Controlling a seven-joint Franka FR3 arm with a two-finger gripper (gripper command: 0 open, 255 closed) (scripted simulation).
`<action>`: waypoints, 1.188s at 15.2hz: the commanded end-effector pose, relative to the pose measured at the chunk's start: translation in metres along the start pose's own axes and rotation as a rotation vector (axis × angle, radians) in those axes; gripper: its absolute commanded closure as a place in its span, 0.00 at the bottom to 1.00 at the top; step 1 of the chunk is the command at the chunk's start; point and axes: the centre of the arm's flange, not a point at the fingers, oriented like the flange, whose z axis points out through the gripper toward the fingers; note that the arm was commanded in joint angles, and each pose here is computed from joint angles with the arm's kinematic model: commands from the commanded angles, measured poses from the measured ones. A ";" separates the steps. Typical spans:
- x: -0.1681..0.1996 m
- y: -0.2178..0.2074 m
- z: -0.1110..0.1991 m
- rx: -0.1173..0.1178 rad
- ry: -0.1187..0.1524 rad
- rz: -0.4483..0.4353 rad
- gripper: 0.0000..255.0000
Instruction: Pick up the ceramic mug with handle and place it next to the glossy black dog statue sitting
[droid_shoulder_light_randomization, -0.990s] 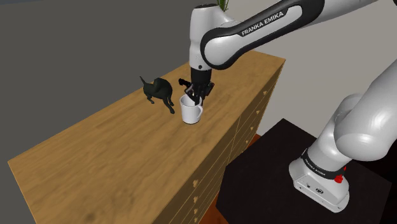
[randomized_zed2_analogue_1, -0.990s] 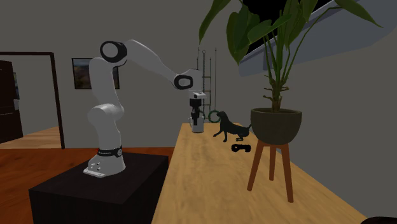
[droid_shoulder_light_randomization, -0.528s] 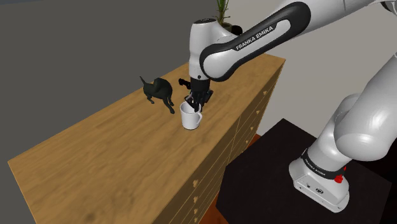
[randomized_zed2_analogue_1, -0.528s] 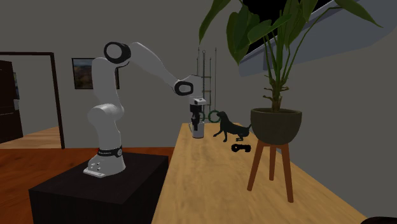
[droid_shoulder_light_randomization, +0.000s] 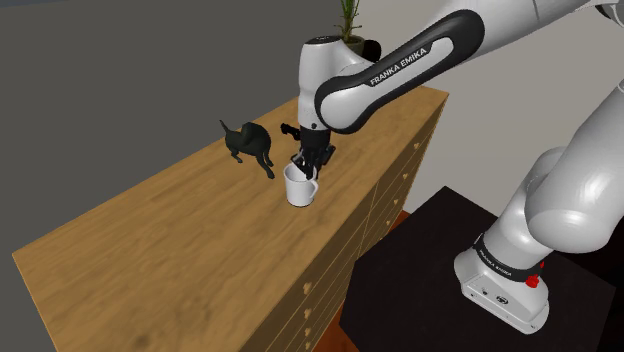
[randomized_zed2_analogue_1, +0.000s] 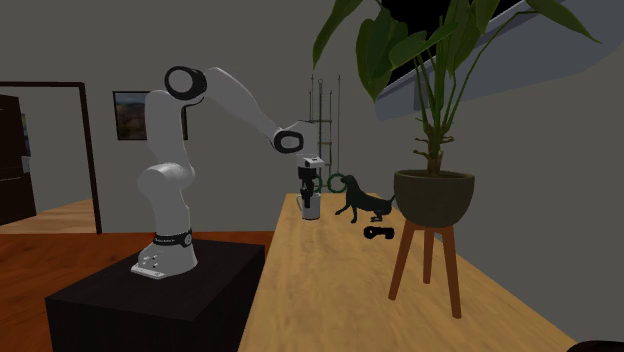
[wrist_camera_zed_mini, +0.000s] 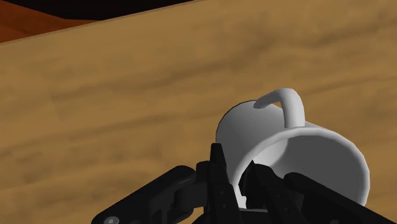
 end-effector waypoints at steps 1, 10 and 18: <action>0.000 0.000 0.000 0.000 0.000 0.000 0.00; 0.000 0.000 -0.050 0.000 0.000 0.000 0.00; 0.000 0.000 -0.050 0.000 0.000 0.000 0.00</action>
